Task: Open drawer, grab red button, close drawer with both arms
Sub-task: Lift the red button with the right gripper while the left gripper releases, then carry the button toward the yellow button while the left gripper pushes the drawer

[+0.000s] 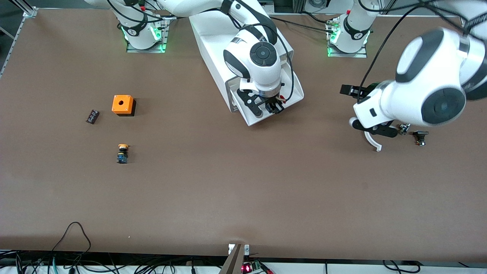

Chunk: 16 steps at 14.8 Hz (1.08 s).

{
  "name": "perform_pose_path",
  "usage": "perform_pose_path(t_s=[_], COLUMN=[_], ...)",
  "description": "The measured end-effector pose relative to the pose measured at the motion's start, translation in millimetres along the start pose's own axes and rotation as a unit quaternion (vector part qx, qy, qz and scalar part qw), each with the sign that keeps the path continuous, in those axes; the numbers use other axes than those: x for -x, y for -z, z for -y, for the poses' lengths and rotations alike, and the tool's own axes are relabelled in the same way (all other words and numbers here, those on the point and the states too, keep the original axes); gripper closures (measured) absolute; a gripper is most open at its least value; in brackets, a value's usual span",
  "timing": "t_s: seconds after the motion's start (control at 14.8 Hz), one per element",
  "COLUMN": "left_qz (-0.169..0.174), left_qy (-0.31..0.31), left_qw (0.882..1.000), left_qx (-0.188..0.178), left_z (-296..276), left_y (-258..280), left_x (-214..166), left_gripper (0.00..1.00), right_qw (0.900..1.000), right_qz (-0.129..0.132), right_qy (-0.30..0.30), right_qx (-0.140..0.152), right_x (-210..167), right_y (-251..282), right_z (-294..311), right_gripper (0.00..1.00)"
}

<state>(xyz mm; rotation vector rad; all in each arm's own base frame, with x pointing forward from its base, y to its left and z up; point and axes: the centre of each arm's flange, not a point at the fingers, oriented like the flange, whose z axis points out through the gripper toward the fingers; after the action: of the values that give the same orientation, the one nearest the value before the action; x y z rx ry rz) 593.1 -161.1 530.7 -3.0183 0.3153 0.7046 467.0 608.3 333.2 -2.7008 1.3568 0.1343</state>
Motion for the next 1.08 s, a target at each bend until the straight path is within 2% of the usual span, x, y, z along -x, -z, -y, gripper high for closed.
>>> perform_pose_path(t_s=[0.2,0.34,0.54,0.68,0.88,1.08], left_qz=[-0.072,-0.088,-0.099,-0.117,-0.123,-0.167], left_qy=[0.02,0.031,0.038,0.043,0.047,0.087], left_qw=[0.997,0.996,0.994,0.992,0.991,0.982], left_qx=[-0.002,0.003,0.008,0.012,0.014,0.021], left_z=[19.6,34.4,45.2,52.4,56.7,47.1], left_y=[44.8,53.7,50.4,50.8,46.2,38.4], left_x=[9.8,11.5,-0.1,-9.2,-15.7,-31.5], left_gripper=[0.0,0.0,0.0,0.0,0.0,0.0], right_qw=[1.0,1.0,0.999,0.999,0.996,0.99], right_qz=[-0.002,0.001,0.035,0.044,0.044,0.042], right_qy=[-0.01,-0.016,-0.008,0.019,0.072,0.136], right_qx=[-0.001,0.0,-0.009,-0.008,-0.011,-0.007], right_x=[-18.3,-40.2,-83.3,-116.9,-156.1,-197.0], right_y=[13.6,30.2,70.5,97.7,126.9,140.4], right_z=[4.8,8.7,15.8,15.2,12.0,7.8], right_gripper=[0.59,0.59,0.59,0.59,0.59,0.59])
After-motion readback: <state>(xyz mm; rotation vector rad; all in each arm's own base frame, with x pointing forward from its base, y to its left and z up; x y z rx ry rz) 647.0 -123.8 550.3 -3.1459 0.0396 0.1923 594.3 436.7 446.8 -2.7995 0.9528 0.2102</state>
